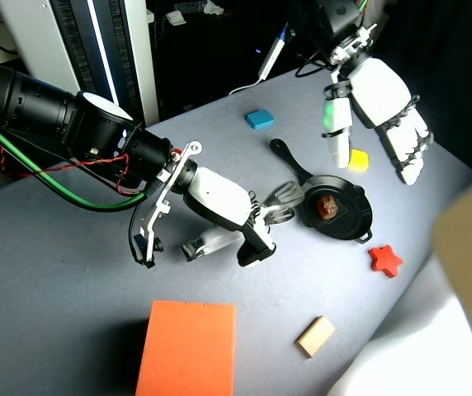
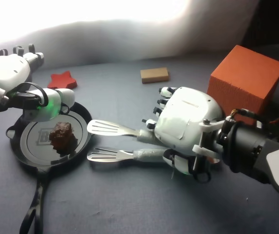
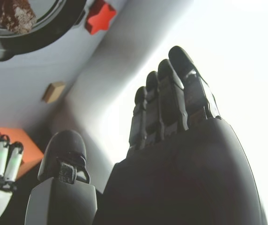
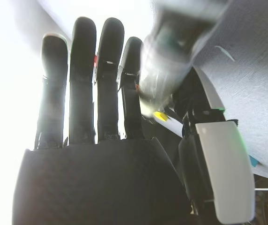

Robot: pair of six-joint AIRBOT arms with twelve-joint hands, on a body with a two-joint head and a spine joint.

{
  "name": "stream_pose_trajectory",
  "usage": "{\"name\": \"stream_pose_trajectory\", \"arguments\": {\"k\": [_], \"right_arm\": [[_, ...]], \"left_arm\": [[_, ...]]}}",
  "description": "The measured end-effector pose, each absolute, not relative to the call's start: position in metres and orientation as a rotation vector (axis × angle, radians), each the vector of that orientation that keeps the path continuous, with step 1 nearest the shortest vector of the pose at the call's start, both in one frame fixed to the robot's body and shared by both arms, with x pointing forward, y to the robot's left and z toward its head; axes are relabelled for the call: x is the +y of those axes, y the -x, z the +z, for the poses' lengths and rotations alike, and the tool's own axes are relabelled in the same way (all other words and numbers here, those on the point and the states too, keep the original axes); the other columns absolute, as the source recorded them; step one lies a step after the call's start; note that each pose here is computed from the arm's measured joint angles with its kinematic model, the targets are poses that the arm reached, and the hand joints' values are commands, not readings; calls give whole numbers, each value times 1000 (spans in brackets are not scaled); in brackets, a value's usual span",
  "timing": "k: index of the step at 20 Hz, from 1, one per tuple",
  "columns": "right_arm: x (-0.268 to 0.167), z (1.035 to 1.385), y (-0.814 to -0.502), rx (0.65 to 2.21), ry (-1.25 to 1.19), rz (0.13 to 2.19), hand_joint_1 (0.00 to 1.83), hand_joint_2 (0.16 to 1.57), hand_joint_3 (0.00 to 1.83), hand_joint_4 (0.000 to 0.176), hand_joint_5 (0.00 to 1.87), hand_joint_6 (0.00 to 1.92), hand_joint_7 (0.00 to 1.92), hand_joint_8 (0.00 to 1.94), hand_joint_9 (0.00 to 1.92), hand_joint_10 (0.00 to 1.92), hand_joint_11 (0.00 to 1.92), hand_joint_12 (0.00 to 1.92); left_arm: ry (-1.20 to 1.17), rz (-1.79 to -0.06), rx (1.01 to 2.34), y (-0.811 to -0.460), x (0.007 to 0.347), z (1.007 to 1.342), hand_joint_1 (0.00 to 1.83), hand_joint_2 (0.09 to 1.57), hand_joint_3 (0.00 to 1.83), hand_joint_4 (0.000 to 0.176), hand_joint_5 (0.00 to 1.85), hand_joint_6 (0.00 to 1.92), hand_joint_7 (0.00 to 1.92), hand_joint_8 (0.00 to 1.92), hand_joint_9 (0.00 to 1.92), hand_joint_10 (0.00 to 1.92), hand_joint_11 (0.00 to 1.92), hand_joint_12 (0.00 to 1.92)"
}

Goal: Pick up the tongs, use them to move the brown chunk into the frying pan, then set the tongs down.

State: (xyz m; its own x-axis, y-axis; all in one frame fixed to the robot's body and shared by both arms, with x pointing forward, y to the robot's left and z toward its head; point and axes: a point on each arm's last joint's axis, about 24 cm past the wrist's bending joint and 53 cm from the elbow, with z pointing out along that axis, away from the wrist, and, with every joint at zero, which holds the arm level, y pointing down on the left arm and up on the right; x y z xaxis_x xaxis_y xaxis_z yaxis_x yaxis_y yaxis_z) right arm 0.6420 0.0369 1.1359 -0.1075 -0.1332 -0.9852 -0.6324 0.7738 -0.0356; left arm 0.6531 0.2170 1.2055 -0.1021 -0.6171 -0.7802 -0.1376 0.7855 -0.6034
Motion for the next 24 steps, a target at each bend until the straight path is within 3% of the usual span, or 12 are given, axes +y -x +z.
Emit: {"name": "stream_pose_trajectory", "arguments": {"k": [4, 5, 6, 8, 13, 14, 15, 17, 19, 21, 22, 24], "right_arm": [[38, 1144, -634, 1636, 627, 480, 97, 1142, 0, 0, 3, 450, 192, 143, 6, 534, 0, 1238], [40, 1145, -632, 1632, 635, 478, 78, 1097, 0, 0, 0, 247, 107, 64, 0, 255, 0, 785], [41, 1145, -632, 1632, 636, 482, 78, 1097, 0, 0, 0, 247, 107, 64, 0, 255, 0, 785], [39, 1156, -636, 1615, 627, 481, 72, 1053, 0, 0, 3, 28, 50, 10, 11, 10, 0, 14], [19, 1172, -644, 1602, 583, 457, 99, 1051, 0, 0, 26, 11, 97, 27, 69, 30, 0, 0], [19, 1172, -641, 1603, 591, 460, 111, 1054, 0, 0, 172, 65, 286, 59, 234, 172, 0, 695], [19, 1172, -639, 1604, 594, 461, 111, 1054, 0, 0, 172, 65, 286, 59, 234, 172, 0, 695], [16, 1170, -633, 1616, 600, 465, 105, 1110, 12, 0, 600, 332, 755, 172, 493, 686, 0, 1575], [4, 1173, -631, 1667, 549, 483, 147, 1178, 16, 0, 812, 610, 945, 530, 653, 1129, 231, 1789], [-14, 1183, -628, 1720, 471, 503, 154, 1262, 23, 0, 894, 853, 999, 860, 810, 1310, 475, 1877], [-21, 1189, -627, 1731, 445, 501, 155, 1299, 24, 0, 909, 996, 1039, 913, 870, 1388, 555, 1912], [-33, 1195, -621, 1792, 364, 526, 223, 1358, 27, 0, 1063, 1110, 1243, 1051, 1110, 1613, 901, 1921]], "left_arm": [[575, -483, 1676, -647, 202, 1203, 141, 1301, 2, 0, 137, 2, 177, 0, 191, 0, 0, 734], [563, -497, 1686, -647, 197, 1202, 144, 1301, 1, 0, 141, 3, 176, 0, 180, 1, 0, 700], [553, -505, 1689, -646, 194, 1202, 144, 1301, 1, 0, 141, 3, 176, 0, 180, 1, 0, 700], [518, -527, 1697, -642, 183, 1203, 178, 1299, 0, 0, 181, 11, 206, 6, 212, 10, 0, 741], [482, -601, 1733, -629, 152, 1196, 58, 1324, 5, 0, 147, 3, 164, 1, 162, 1, 0, 592], [474, -611, 1734, -628, 147, 1196, 74, 1323, 2, 0, 146, 3, 168, 3, 165, 4, 0, 594], [469, -619, 1739, -626, 144, 1196, 74, 1323, 2, 0, 146, 3, 168, 3, 165, 4, 0, 594], [453, -643, 1748, -621, 132, 1195, 115, 1312, 0, 0, 222, 20, 256, 18, 250, 25, 0, 775], [448, -652, 1753, -619, 128, 1194, 178, 1310, 0, 0, 404, 29, 463, 18, 435, 39, 0, 1045], [431, -651, 1756, -617, 125, 1193, 283, 1313, 0, 0, 660, 110, 766, 111, 699, 133, 156, 1295], [430, -651, 1763, -616, 124, 1191, 298, 1322, 0, 0, 741, 170, 847, 238, 752, 314, 239, 1333], [426, -656, 1769, -615, 123, 1190, 308, 1338, 1, 0, 908, 440, 893, 958, 784, 1172, 447, 1624]]}}
